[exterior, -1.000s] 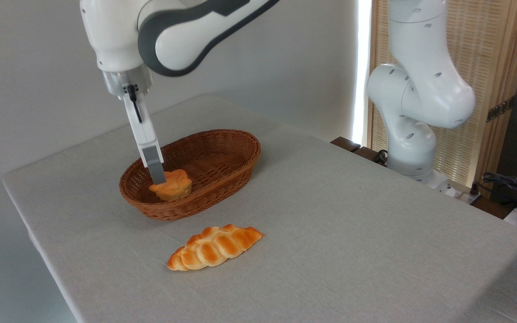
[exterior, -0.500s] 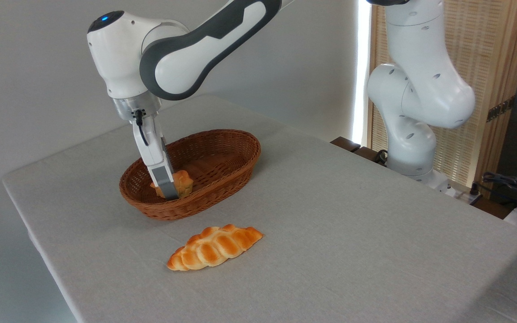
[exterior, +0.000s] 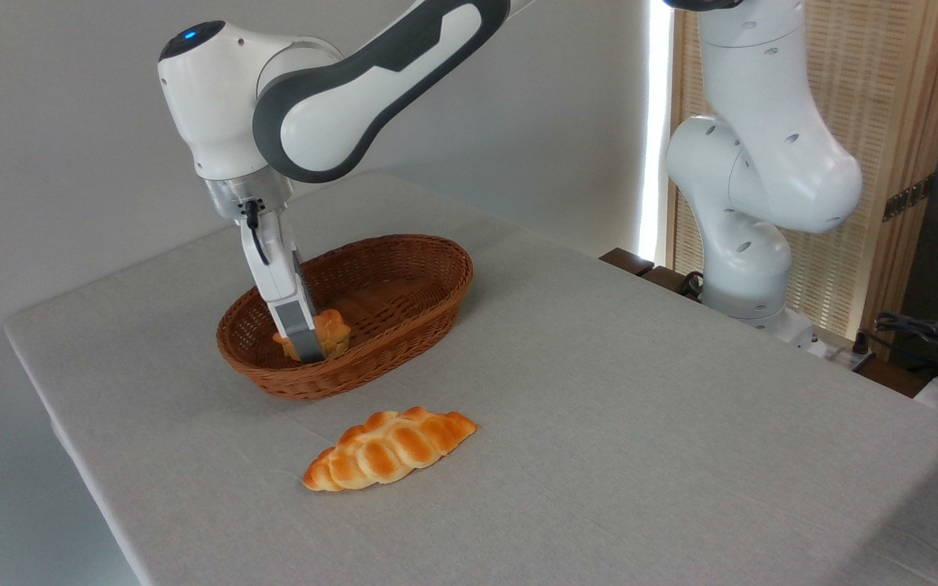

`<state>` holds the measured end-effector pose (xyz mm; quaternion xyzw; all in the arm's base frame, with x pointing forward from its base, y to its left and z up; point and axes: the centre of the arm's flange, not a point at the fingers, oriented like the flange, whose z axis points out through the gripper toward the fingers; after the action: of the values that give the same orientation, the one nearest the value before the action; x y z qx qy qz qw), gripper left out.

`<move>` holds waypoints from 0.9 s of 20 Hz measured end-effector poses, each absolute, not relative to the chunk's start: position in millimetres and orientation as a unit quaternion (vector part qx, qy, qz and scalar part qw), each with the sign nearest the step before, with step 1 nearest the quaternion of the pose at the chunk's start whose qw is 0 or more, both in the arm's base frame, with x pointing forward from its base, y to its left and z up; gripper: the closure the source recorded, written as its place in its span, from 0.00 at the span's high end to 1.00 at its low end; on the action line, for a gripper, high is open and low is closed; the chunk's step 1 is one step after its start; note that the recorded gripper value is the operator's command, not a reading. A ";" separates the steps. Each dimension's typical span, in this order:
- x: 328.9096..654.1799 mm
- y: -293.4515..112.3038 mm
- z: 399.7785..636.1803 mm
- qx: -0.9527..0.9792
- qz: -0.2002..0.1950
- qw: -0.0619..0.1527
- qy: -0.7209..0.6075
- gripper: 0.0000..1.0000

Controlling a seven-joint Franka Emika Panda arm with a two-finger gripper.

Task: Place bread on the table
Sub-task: 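Close the gripper on the round bread roll and lift it, then carry the roll out of the basket and lower it beside the braided loaf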

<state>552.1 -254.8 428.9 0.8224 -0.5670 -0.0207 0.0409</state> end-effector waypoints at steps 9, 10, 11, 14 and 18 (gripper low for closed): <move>548.9 -261.0 429.3 0.819 -0.021 0.042 -0.572 0.00; 548.8 -261.3 429.3 0.819 -0.021 0.042 -0.572 0.00; 548.8 -261.3 429.3 0.819 -0.021 0.042 -0.572 0.00; 548.4 -260.9 432.6 0.819 -0.023 0.042 -0.572 0.00; 551.3 -254.1 473.9 0.821 -0.039 0.043 -0.568 0.00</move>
<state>551.3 -254.1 473.9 0.8208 -0.5683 -0.0391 0.0426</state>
